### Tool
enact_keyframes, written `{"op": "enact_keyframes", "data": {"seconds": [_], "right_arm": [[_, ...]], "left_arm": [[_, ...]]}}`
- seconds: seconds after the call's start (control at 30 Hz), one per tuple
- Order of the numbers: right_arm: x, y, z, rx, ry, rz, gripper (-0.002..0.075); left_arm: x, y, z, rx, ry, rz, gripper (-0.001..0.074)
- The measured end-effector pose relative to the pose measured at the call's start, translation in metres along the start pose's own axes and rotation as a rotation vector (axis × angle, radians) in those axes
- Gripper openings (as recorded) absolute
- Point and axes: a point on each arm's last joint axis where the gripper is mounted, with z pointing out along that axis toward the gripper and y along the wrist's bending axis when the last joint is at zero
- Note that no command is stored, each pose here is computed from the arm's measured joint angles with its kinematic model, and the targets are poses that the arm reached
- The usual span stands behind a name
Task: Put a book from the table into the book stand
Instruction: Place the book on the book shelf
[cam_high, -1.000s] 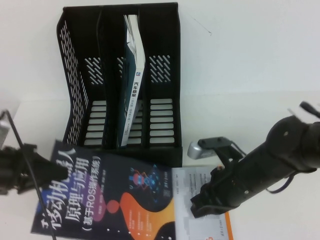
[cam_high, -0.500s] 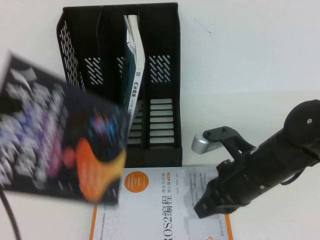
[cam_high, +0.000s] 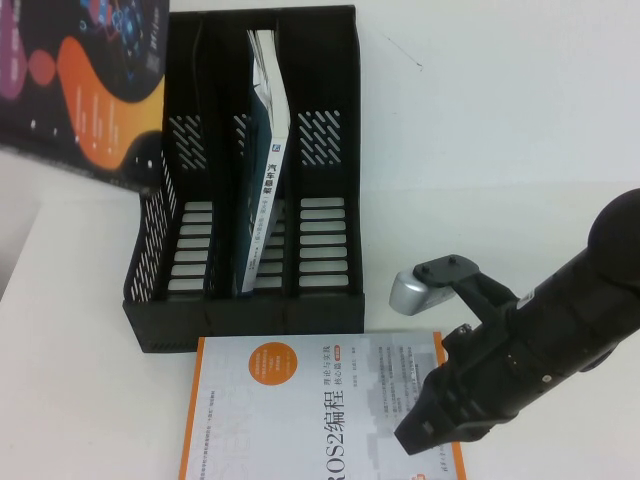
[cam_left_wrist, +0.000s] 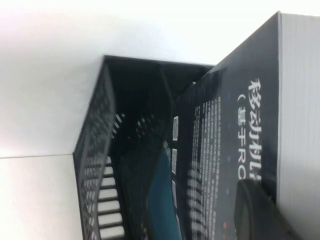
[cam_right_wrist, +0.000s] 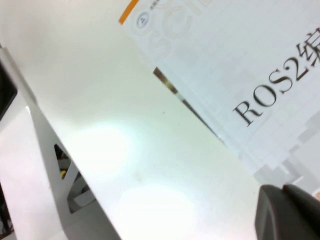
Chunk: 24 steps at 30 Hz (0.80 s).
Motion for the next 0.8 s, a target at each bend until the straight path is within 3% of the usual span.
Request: {"op": "enact_keyframes", "data": {"seconds": [0.33, 0.63, 0.8], "right_arm": [[0.002, 0.002, -0.001, -0.014, 0.020, -0.002, 0.0005], [0.002, 0.002, -0.001, -0.013, 0.018, 0.013, 0.0005], [0.002, 0.002, -0.001, -0.013, 0.018, 0.019, 0.0005]], "left_arm": [[-0.012, 0.061, 0.071, -0.028, 0.123, -0.113, 0.0118], [0.004, 0.046, 0.123, -0.029, 0.272, -0.040, 0.0118], [0.012, 0.051, 0.145, -0.081, 0.331, -0.045, 0.0118]]}}
